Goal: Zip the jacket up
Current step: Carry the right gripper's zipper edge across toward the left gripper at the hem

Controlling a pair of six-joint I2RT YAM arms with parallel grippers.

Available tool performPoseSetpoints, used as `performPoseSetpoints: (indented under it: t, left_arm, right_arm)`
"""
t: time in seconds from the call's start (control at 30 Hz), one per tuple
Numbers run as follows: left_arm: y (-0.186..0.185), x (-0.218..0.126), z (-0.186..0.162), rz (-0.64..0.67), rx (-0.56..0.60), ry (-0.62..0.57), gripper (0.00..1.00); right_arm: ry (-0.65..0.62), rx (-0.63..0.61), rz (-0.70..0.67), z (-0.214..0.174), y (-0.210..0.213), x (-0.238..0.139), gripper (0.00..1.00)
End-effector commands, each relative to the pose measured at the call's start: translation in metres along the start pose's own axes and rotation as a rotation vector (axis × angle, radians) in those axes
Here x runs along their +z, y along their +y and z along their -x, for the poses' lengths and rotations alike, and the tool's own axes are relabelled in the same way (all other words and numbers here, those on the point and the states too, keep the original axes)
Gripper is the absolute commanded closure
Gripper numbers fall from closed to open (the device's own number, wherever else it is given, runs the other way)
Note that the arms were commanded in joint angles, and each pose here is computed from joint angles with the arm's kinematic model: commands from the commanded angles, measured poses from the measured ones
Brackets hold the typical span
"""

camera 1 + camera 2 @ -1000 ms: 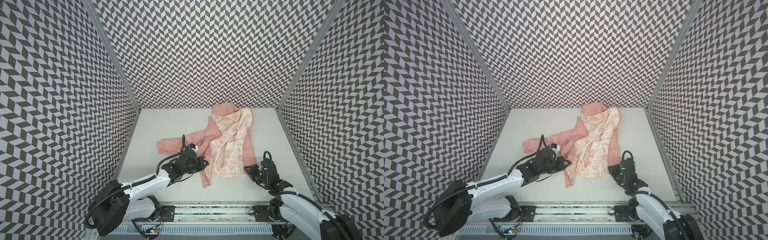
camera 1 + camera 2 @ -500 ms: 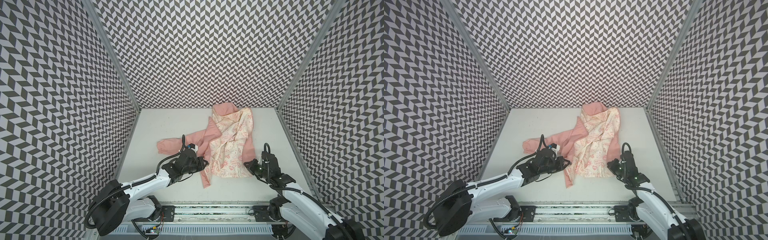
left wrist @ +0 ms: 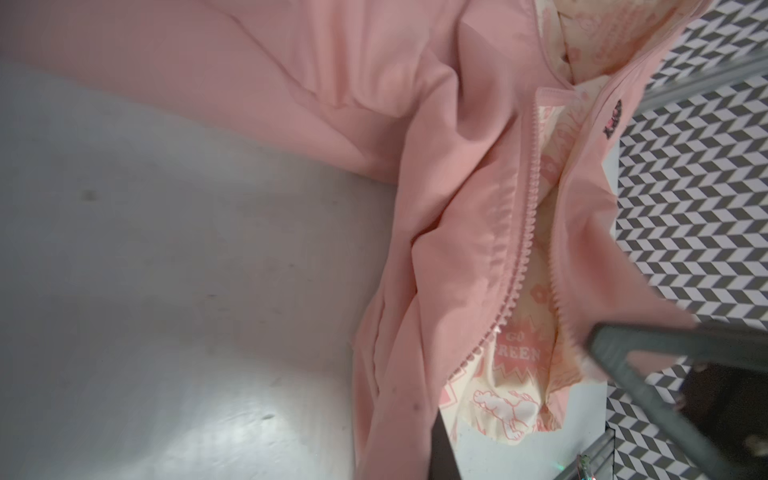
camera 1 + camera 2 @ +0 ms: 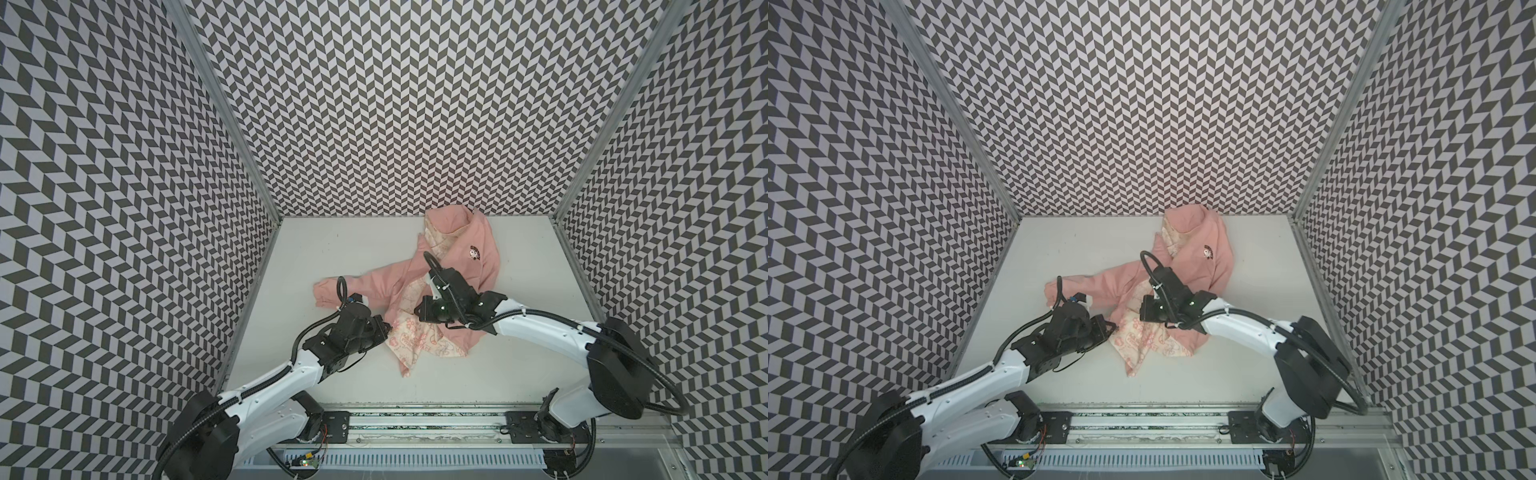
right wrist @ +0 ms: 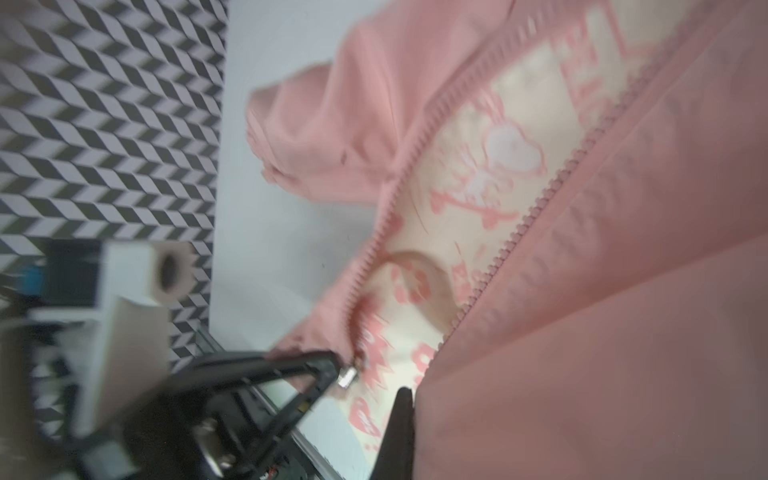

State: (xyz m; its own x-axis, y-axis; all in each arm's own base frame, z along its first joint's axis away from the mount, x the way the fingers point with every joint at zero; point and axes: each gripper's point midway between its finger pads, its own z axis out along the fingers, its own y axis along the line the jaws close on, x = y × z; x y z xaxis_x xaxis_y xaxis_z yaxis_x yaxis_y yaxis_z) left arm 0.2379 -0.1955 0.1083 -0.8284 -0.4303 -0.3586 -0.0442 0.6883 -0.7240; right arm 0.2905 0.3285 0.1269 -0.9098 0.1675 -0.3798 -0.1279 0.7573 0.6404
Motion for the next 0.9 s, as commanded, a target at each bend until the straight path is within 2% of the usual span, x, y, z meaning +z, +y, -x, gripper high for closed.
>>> performPoseSetpoints:
  t: [0.0, 0.2, 0.43, 0.57, 0.87]
  left_arm:
    - [0.027, -0.01, -0.002, 0.087, -0.018, -0.008, 1.0]
    - [0.027, -0.004, -0.007, 0.063, -0.025, 0.019, 1.0]
    - [0.018, 0.0, -0.005, 0.024, -0.02, 0.026, 1.0]
    - [0.018, -0.001, -0.004, 0.023, -0.017, 0.021, 1.0]
    - [0.01, -0.001, -0.003, -0.005, -0.009, 0.027, 1.0]
  right_arm:
    - [0.039, 0.048, 0.003, -0.018, -0.01, 0.014, 1.0]
    - [0.055, 0.108, -0.004, -0.041, -0.034, 0.019, 1.0]
    - [0.078, 0.135, 0.109, -0.045, -0.018, 0.03, 1.0]
    - [0.1, 0.179, 0.176, -0.049, -0.011, 0.044, 0.96]
    - [0.069, 0.215, 0.112, -0.048, -0.03, 0.046, 0.86]
